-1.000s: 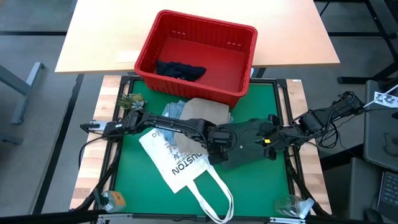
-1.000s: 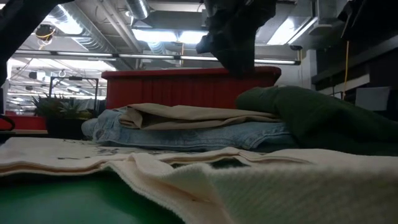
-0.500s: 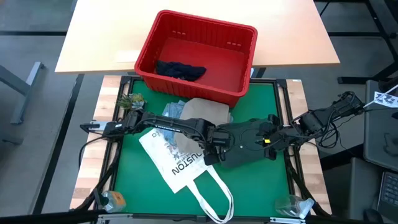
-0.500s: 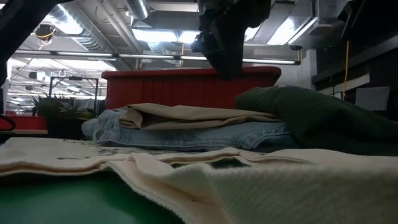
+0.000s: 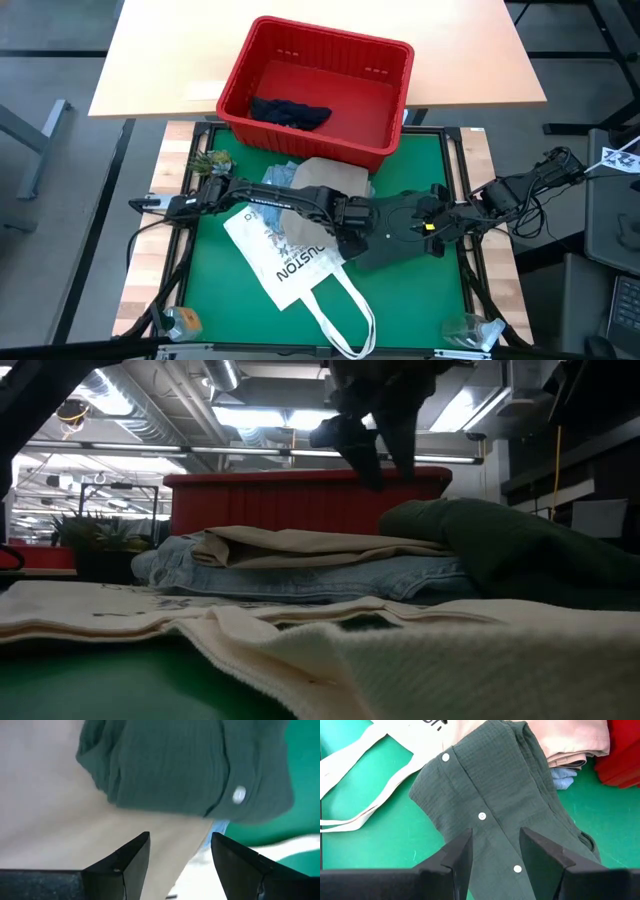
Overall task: Fold Laundry from Bin
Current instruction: Stack the green shirt on top of the beige shorts
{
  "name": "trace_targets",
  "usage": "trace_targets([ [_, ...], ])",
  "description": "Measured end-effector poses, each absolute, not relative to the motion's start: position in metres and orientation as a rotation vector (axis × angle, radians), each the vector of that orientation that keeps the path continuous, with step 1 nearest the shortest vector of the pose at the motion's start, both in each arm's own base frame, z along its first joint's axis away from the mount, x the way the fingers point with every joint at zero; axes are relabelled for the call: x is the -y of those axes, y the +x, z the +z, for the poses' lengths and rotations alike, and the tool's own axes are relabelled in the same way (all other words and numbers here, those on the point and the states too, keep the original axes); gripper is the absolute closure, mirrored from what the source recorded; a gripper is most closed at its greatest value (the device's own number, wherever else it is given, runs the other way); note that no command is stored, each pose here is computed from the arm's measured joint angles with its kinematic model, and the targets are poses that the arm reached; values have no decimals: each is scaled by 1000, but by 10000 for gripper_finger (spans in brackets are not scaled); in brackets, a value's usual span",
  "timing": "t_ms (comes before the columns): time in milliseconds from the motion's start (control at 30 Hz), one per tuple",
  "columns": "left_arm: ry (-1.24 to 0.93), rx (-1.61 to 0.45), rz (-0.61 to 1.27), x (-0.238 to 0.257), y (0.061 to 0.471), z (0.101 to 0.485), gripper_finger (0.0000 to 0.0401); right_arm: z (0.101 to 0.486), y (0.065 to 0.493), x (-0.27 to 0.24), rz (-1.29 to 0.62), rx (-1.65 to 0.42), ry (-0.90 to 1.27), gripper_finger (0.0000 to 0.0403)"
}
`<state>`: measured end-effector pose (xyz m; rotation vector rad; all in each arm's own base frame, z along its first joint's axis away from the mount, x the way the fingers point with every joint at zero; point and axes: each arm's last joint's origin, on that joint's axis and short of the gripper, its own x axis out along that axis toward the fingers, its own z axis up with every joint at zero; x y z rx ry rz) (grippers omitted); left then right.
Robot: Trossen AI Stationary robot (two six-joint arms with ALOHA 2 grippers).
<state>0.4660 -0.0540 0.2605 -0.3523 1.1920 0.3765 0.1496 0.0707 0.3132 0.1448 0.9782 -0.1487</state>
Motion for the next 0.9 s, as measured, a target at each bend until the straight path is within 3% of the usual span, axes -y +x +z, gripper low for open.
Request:
trace_targets([
  [433, -464, -1061, 469, 64, 472, 265, 197, 313, 150, -71, -149, -978, 145, 240],
  [733, -365, -995, 476, 67, 433, 327, 197, 313, 150, -71, -148, -976, 146, 240],
  [900, -302, -1011, 538, 64, 417, 337, 197, 314, 150, -71, -145, -968, 151, 240],
])
